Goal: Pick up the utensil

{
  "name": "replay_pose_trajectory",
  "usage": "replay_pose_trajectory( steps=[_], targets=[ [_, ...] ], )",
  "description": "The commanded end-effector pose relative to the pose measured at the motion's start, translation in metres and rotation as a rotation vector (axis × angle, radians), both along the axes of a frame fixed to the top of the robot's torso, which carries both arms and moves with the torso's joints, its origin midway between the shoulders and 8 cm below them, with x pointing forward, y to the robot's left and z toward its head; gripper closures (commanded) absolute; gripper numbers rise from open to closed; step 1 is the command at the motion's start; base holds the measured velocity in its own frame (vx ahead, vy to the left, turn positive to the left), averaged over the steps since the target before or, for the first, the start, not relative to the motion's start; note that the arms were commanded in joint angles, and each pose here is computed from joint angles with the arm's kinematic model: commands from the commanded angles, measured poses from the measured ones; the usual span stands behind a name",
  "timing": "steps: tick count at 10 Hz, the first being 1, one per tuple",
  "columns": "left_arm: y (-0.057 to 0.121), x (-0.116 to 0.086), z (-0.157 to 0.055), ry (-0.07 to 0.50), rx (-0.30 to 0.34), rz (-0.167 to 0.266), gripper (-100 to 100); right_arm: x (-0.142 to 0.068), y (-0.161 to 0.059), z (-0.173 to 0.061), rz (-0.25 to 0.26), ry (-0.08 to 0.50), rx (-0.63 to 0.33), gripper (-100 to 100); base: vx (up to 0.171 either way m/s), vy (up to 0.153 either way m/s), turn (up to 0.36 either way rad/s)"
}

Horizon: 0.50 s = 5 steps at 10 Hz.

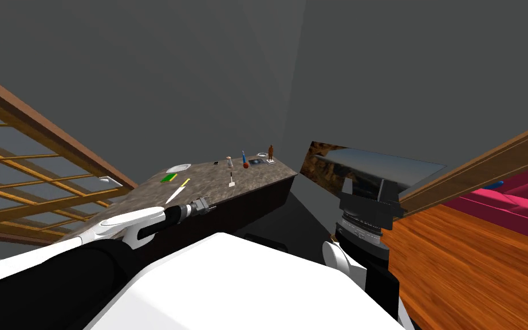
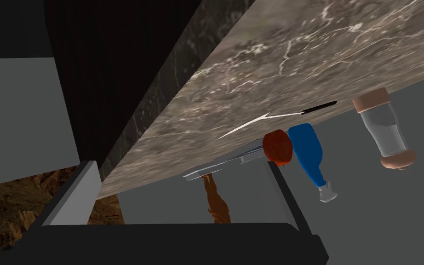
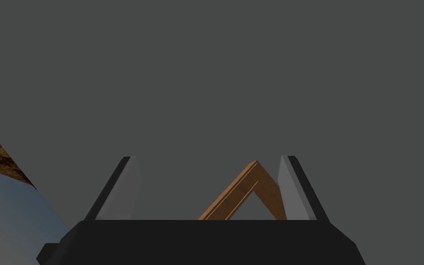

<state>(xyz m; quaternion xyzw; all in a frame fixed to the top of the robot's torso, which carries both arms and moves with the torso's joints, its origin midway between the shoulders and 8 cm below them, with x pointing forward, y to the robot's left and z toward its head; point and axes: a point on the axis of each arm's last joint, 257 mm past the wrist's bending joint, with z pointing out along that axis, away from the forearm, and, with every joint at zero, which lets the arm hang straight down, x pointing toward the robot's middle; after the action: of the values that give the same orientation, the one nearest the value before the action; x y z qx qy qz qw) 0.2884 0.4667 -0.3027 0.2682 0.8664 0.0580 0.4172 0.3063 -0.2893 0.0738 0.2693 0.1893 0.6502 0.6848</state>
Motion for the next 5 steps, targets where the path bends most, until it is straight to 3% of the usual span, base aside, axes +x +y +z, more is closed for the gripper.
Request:
replay_pose_trajectory(
  steps=[1, 2, 3, 4, 5],
  targets=[
    [0.005, 0.0, 0.003, 0.012, 0.032, -0.02, -100, 0.0, 0.0, 0.0, 0.0, 0.0, 0.0, 0, 0.007, -0.001, 0.027],
    [0.025, -0.011, -0.004, 0.051, 0.124, -0.04, -100, 0.0, 0.0, 0.0, 0.0, 0.0, 0.0, 0, 0.014, -0.012, -0.259],
    [0.027, -0.008, -0.001, 0.058, 0.145, -0.063, -100, 0.0, 0.0, 0.0, 0.0, 0.0, 0.0, 0, 0.015, -0.004, -0.148],
    [0.045, -0.02, -0.008, 0.096, 0.226, -0.082, -100, 0.0, 0.0, 0.0, 0.0, 0.0, 0.0, 0, 0.024, -0.005, -0.256],
    [0.047, -0.016, -0.003, 0.105, 0.254, -0.114, -100, 0.0, 0.0, 0.0, 0.0, 0.0, 0.0, 0, 0.023, -0.001, -0.138]
  ],
)
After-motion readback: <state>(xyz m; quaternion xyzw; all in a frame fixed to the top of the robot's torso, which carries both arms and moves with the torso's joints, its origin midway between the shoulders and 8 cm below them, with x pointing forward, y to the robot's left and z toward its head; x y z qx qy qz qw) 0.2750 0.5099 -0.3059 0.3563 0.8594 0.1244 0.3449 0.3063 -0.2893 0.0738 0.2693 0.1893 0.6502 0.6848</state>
